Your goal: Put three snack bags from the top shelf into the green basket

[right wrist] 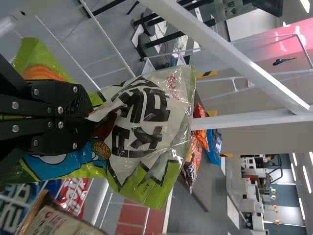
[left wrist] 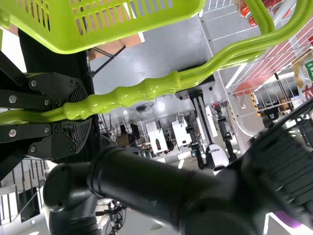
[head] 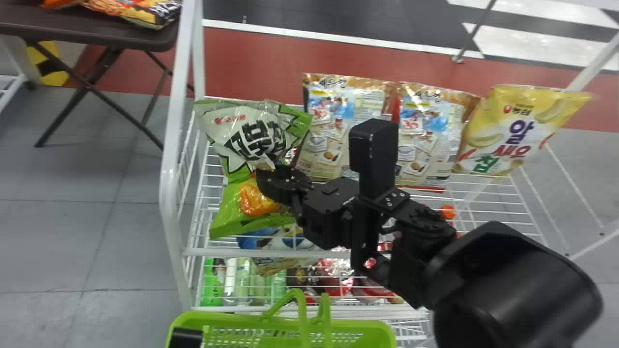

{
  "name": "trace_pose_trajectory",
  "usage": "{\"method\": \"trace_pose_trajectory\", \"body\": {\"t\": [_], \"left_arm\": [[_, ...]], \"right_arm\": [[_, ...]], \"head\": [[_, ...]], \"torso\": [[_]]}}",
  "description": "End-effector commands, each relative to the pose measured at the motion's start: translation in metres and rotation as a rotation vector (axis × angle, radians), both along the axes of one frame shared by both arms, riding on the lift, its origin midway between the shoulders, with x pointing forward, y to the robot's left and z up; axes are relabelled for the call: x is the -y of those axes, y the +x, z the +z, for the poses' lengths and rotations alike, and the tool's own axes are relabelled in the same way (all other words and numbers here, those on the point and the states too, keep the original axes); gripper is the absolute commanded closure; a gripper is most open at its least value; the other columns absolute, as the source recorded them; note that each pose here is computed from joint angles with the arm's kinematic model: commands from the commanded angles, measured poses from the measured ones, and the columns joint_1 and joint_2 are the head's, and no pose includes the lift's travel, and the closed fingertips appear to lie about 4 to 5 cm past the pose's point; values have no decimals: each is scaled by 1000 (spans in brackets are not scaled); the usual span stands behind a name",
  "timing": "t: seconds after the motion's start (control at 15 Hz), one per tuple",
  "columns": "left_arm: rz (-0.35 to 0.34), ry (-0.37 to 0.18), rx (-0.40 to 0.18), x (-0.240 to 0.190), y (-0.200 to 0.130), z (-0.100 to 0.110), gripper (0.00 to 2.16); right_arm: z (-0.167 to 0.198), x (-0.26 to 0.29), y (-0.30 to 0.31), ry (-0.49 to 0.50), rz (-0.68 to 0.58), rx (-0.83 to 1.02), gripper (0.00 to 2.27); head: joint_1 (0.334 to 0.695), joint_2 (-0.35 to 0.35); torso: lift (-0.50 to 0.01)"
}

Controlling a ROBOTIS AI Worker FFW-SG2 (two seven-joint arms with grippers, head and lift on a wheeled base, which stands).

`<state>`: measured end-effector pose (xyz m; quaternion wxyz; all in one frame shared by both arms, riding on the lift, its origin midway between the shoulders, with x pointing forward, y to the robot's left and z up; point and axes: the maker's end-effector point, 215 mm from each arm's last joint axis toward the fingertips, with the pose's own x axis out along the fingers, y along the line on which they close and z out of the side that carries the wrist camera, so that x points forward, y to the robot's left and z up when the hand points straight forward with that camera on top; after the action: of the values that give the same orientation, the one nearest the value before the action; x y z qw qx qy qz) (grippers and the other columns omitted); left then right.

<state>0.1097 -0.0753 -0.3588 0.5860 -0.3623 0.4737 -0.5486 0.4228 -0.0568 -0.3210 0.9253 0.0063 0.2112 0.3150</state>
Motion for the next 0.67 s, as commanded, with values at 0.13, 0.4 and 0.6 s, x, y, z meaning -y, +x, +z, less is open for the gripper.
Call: {"method": "trace_pose_trajectory", "body": {"t": [0.13, 0.4, 0.6], "left_arm": [[-1, -28, -7, 2, 2, 0, 2142], [21, -69, -26, 0, 7, 2, 2142], [28, -64, -33, 1, 9, -1, 2142]], "right_arm": [[21, 81, -62, -65, -85, -116, 2189], [10, 158, -117, -78, -184, -289, 2186], [25, 182, -150, 78, -197, -358, 2186]], "head": [[695, -350], [695, -350], [695, -350]], "torso": [[-50], [-50], [-50]]}}
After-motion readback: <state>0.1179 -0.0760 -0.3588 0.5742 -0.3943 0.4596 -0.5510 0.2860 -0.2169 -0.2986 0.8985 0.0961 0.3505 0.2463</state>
